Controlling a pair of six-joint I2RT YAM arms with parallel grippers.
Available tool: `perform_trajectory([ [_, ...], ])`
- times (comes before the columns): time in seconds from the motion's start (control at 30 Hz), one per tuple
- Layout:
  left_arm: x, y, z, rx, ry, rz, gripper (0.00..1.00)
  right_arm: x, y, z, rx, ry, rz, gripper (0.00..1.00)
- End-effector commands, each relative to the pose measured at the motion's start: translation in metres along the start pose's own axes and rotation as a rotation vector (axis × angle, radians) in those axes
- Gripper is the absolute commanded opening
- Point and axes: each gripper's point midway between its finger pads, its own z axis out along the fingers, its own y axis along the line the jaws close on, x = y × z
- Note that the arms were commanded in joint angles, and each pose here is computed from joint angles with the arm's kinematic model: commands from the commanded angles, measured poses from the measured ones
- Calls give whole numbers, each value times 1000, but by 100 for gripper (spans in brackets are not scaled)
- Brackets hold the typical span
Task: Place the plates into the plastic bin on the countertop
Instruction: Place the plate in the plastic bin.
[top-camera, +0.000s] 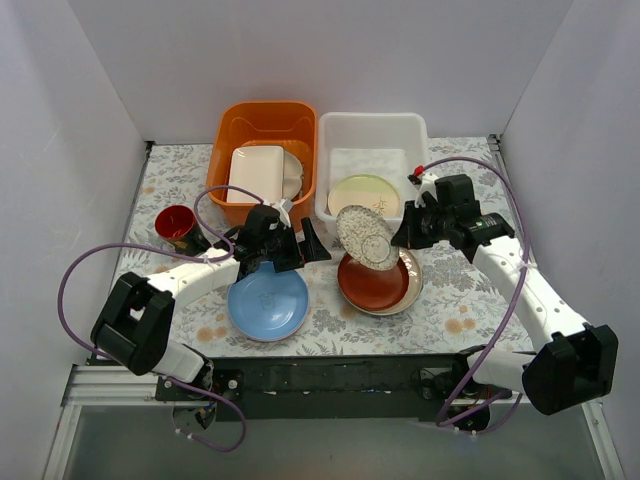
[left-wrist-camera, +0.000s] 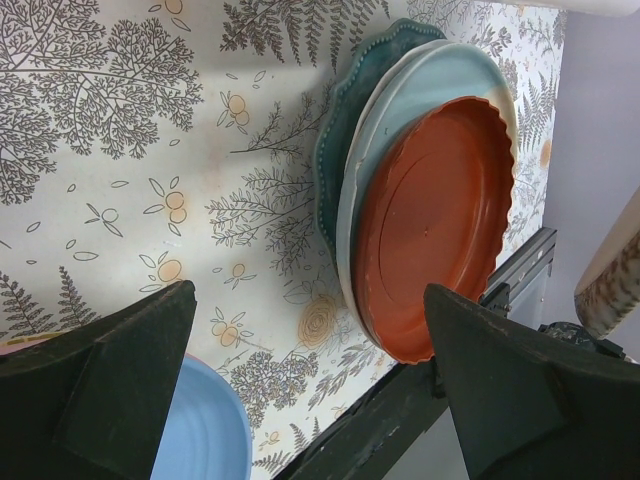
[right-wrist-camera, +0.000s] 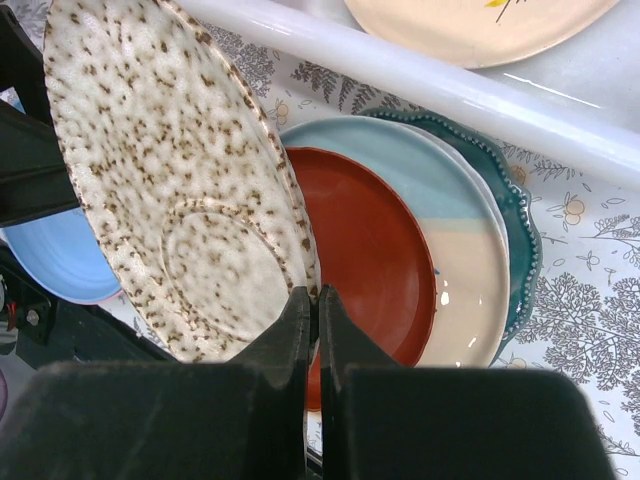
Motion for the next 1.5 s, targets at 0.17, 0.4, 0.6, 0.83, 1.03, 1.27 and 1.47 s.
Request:
perform_trajectory([
  [0.17,-11,-14,-10,33,-35,29,98,-42,16,-7,-46,-99,-41,1],
  [0.4,-10,-13,-7,33,-22,32,98,-55,9,5,-18,-106,-49,1],
  [0.6,-10,-12,-7,31,-22,37,98,-70,8,17,-21,-108,-47,1],
  [0.83,-9,-13,-9,34,-19,44,98,-98,7,29,-24,-141,-32,1],
  [1.03,-7,-12,-10,34,-14,44,98,-123,4,38,-15,-167,-26,1],
  [1.27,-5,-12,-11,39,-13,44,98,-145,-3,53,-16,-187,-3,1],
  [1.47,-5,-14,-14,45,-21,45,98,-156,-13,71,-6,-197,18,1],
])
